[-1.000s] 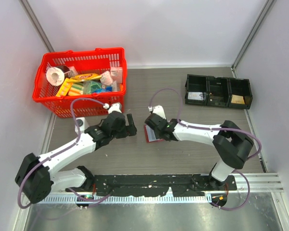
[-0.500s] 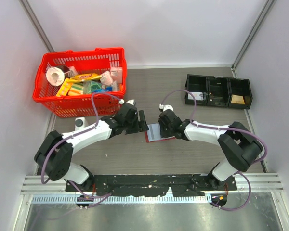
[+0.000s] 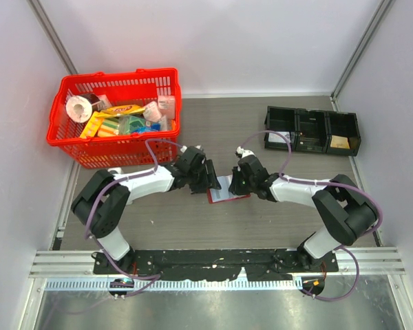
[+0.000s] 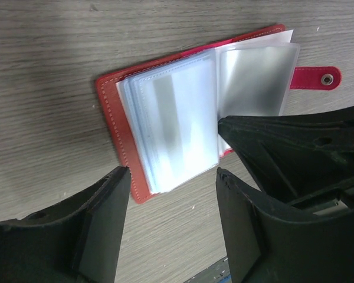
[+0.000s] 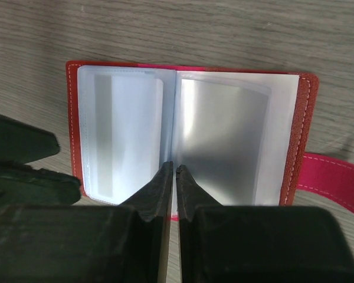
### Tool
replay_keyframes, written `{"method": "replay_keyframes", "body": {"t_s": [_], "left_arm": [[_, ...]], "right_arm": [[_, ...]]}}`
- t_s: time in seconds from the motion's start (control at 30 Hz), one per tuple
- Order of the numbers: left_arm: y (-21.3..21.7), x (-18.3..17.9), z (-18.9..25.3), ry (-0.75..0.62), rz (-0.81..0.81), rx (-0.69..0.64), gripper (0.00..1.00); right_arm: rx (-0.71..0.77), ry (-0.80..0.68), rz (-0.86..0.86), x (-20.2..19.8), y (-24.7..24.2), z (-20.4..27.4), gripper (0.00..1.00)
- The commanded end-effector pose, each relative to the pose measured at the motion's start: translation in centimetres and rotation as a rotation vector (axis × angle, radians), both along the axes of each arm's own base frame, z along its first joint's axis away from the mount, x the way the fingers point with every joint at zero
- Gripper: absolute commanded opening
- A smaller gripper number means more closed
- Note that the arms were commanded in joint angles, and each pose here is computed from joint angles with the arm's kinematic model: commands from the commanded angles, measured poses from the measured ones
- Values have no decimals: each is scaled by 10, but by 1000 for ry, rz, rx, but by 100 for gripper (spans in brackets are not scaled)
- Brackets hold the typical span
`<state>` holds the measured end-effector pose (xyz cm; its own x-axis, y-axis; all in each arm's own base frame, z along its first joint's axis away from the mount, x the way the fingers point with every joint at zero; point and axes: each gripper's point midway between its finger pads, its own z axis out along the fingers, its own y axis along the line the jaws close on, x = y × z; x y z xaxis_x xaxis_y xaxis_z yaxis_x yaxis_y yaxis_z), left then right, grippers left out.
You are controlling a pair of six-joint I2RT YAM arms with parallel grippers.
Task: Take the credit cards out of the card holder
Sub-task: Remove the credit card from the card holder.
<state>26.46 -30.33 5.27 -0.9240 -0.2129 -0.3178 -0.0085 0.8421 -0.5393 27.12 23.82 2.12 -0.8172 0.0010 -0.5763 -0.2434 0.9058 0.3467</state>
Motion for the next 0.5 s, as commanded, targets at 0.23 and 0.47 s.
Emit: {"method": "replay_keyframes", "body": {"t_s": [0.23,0.47], "left_arm": [[-24,23,8,-15,43,-84,55],[-24,25,-1,3,52,-66,53]], "right_arm": [[2,146,33,-35,-2,-26,10],[-1,163,49,-38,-1,-30,10]]}}
